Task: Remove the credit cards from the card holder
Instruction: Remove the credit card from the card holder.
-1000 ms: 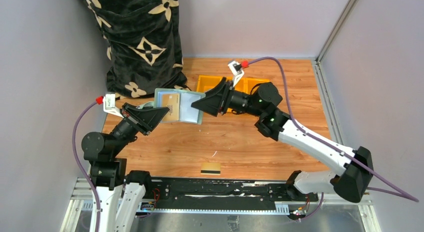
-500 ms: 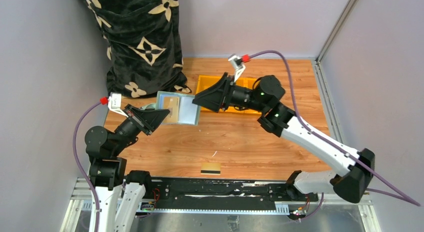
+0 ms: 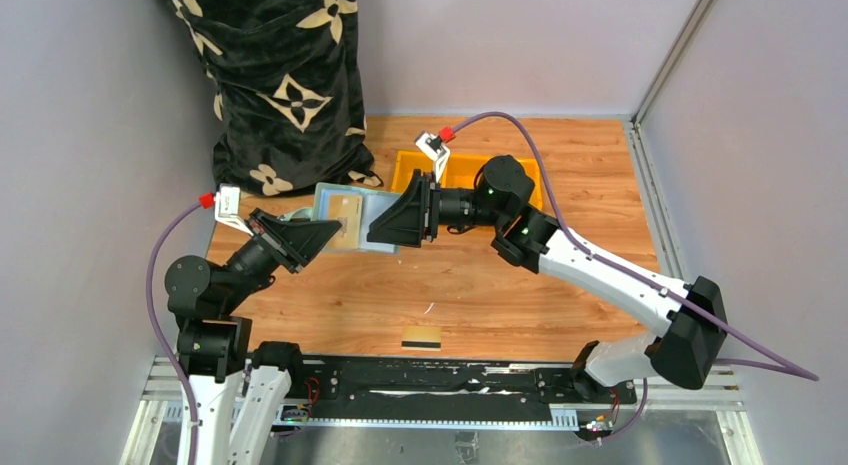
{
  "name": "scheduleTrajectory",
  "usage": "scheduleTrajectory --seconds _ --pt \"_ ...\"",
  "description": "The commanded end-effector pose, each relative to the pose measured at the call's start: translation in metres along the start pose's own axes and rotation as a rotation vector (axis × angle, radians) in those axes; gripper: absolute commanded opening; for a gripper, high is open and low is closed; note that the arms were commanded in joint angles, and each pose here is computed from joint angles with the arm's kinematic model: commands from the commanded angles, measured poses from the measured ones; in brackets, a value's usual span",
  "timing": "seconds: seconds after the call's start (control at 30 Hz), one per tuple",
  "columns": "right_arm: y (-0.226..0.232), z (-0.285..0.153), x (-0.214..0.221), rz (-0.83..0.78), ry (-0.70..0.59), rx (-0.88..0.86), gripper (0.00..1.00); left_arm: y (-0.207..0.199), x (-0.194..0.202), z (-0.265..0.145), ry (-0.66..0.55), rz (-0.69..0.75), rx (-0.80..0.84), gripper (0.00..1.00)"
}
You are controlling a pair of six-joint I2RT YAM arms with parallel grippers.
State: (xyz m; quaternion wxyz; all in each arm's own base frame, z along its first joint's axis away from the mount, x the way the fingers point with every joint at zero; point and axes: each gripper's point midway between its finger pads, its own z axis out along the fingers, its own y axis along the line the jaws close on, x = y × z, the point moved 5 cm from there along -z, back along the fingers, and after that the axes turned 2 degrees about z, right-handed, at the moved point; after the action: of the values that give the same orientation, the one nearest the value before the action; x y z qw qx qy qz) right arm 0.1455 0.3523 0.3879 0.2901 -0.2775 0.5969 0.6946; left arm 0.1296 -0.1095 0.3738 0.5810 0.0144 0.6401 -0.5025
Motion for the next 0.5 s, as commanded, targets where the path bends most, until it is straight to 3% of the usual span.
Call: scheduleTrajectory --seconds 0.0,0.23,0.47 --pt "0.005 0.006 0.002 -0.006 0.02 -0.044 0.52 -0.021 -0.007 -0.001 -0.003 -0.005 0.115 0.0" --pt "0.004 0.014 0.003 -0.014 0.027 -0.036 0.51 -0.032 -0.006 -0.003 0.013 -0.013 0.188 0.0" --pt "0.018 0.023 -0.003 -0.007 0.023 -0.126 0.43 -0.029 -0.002 -0.003 0.024 -0.015 0.189 0.03"
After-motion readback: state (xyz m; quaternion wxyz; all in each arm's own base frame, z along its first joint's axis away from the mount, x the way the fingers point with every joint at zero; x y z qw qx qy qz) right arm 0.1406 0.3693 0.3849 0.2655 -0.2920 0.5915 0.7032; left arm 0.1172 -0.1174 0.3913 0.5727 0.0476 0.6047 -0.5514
